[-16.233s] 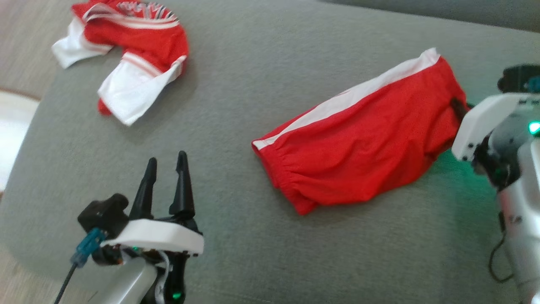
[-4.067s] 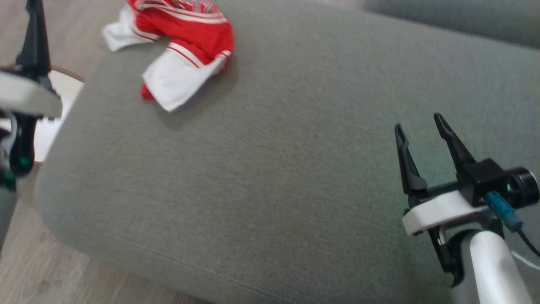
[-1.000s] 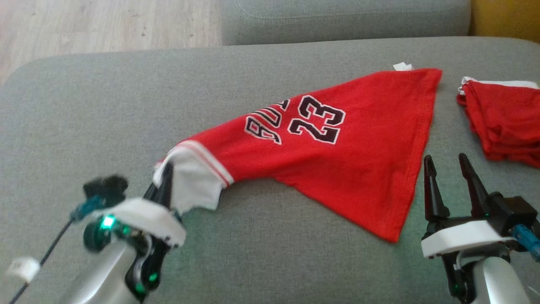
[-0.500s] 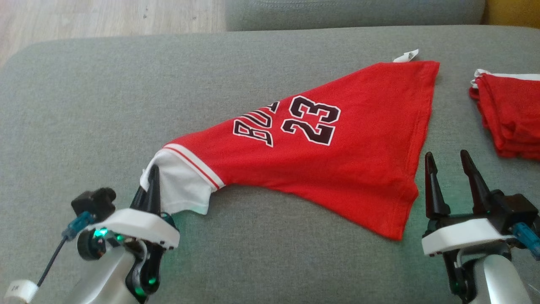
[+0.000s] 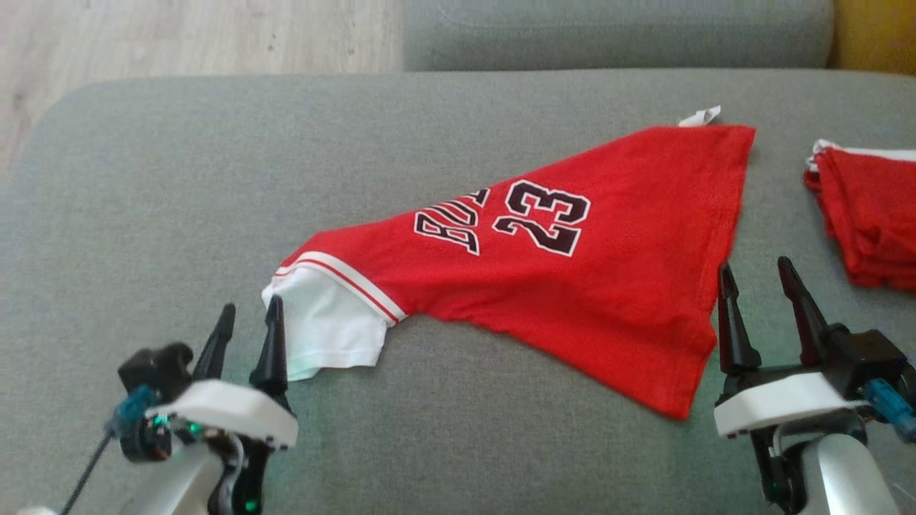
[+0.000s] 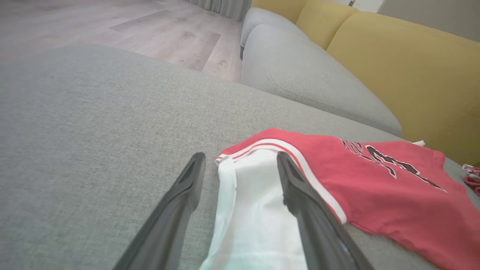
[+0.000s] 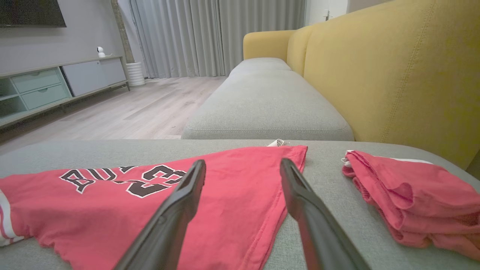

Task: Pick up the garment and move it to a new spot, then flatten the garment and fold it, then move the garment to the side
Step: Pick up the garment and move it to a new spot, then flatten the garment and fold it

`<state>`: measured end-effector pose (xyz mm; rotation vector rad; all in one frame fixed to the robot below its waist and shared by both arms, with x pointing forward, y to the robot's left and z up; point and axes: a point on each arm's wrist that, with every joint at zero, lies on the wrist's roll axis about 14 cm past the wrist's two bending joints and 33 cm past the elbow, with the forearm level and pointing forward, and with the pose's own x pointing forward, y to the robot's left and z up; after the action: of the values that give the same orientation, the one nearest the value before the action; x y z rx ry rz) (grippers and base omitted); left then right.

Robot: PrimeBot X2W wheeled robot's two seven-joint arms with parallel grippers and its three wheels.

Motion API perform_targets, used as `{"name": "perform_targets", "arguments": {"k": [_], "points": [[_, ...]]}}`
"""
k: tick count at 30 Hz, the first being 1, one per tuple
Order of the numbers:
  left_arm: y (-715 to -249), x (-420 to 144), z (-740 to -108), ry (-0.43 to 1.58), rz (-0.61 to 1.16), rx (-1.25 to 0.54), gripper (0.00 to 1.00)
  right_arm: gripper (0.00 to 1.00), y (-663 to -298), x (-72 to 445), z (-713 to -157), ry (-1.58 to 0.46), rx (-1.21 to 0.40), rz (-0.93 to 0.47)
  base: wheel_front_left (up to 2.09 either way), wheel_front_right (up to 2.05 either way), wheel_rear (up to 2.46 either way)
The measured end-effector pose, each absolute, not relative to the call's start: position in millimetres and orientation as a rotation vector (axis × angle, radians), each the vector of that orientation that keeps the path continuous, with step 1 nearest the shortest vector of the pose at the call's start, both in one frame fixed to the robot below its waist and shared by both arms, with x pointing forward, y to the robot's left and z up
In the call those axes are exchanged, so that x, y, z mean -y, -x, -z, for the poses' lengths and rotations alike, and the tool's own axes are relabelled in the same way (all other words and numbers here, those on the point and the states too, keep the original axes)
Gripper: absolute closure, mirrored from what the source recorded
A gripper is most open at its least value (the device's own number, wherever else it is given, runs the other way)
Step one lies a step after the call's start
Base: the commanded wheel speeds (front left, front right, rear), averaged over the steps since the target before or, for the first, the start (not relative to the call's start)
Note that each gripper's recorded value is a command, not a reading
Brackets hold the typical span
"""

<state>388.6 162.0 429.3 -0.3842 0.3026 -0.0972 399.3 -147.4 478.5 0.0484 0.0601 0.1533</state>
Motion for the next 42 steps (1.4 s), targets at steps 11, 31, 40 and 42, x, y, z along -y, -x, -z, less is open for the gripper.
{"name": "perform_targets", "arguments": {"k": [11, 31, 40, 42], "points": [[-336, -154, -447, 0.327, 0.096, -0.224, 0.00, 0.00, -365, 146, -481, -0.034, -0.059, -0.165, 0.00, 0.00, 0.00], [-300, -154, -452, 0.332, 0.047, -0.190, 0.00, 0.00, -340, 133, -465, -0.109, -0.095, -0.196, 0.00, 0.00, 0.00], [-299, -157, -449, 0.324, 0.036, -0.195, 0.00, 0.00, -339, 128, -457, -0.111, -0.116, -0.208, 0.00, 0.00, 0.00], [-299, -157, -449, 0.325, 0.035, -0.196, 0.00, 0.00, -339, 128, -456, -0.111, -0.122, -0.210, 0.00, 0.00, 0.00]]}}
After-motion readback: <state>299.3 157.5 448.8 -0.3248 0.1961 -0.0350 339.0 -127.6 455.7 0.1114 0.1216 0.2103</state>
